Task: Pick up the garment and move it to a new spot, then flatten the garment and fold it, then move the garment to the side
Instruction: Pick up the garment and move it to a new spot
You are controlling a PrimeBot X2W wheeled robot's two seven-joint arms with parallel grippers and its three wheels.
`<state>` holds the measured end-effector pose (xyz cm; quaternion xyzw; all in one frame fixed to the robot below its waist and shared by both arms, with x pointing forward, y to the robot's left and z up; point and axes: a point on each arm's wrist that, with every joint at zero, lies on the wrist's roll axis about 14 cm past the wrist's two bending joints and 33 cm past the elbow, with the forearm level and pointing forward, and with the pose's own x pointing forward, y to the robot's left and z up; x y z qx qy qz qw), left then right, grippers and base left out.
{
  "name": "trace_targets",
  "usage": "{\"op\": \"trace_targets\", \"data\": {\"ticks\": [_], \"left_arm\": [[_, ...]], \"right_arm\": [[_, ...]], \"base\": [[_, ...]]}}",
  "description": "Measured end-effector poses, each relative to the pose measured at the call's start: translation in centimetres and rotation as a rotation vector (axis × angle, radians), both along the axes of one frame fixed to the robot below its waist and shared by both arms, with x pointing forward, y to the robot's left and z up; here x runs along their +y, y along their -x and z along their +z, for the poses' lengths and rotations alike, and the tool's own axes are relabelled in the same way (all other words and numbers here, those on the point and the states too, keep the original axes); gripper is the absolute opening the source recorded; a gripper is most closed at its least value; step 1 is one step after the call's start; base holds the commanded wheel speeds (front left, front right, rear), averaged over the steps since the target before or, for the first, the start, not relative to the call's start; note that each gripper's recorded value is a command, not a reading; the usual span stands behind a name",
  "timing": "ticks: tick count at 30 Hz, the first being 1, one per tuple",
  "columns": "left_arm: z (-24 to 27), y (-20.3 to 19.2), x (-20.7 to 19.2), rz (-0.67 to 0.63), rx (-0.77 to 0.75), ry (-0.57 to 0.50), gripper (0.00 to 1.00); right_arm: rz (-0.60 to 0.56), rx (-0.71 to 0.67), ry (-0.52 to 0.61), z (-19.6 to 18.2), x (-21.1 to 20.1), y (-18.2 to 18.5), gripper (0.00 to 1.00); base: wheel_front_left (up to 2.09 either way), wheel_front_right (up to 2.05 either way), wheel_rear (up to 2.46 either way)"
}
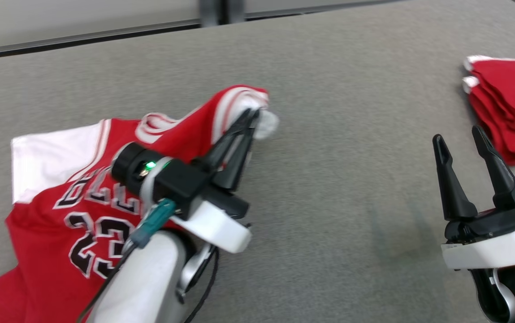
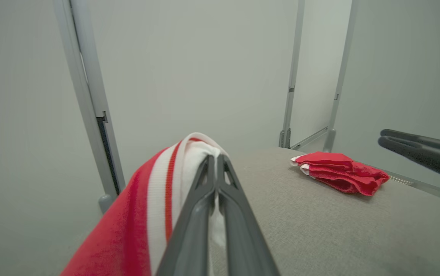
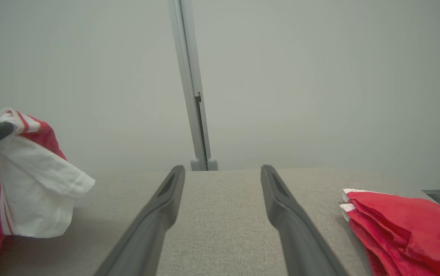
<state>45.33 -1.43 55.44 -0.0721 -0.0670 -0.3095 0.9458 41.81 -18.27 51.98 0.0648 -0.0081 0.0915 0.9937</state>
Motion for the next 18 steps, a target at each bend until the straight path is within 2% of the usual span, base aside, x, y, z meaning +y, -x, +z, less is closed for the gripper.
{"op": "trace_targets", "data": {"ticks": [6,12,13,14,18], "left_arm": [[-1.8,1.3,-9.1,-0.287,0.04,0.005,0.0],[-7.7,2.8,-12.9,-0.419,0.187,-0.041,0.0],[-8.5,3.0,-13.1,-0.423,0.202,-0.048,0.17],[-9.0,3.1,-13.2,-0.426,0.216,-0.053,1.0],[-8.7,3.9,-13.0,-0.432,0.203,-0.035,1.0]], "right_arm": [[-0.132,0.045,0.013,-1.7,-4.3,1.7,1.0],[-0.203,0.1,0.01,-3.8,-6.3,2.4,1.0],[-0.21,0.106,0.012,-4.0,-6.5,2.5,1.0],[-0.216,0.109,0.013,-4.1,-6.7,2.6,1.0],[-0.205,0.103,0.011,-4.0,-6.4,2.4,1.0]], "base": [[0.0,0.0,0.0],[0.0,0.0,0.0],[0.0,0.0,0.0],[0.0,0.0,0.0],[0.0,0.0,0.0]]}}
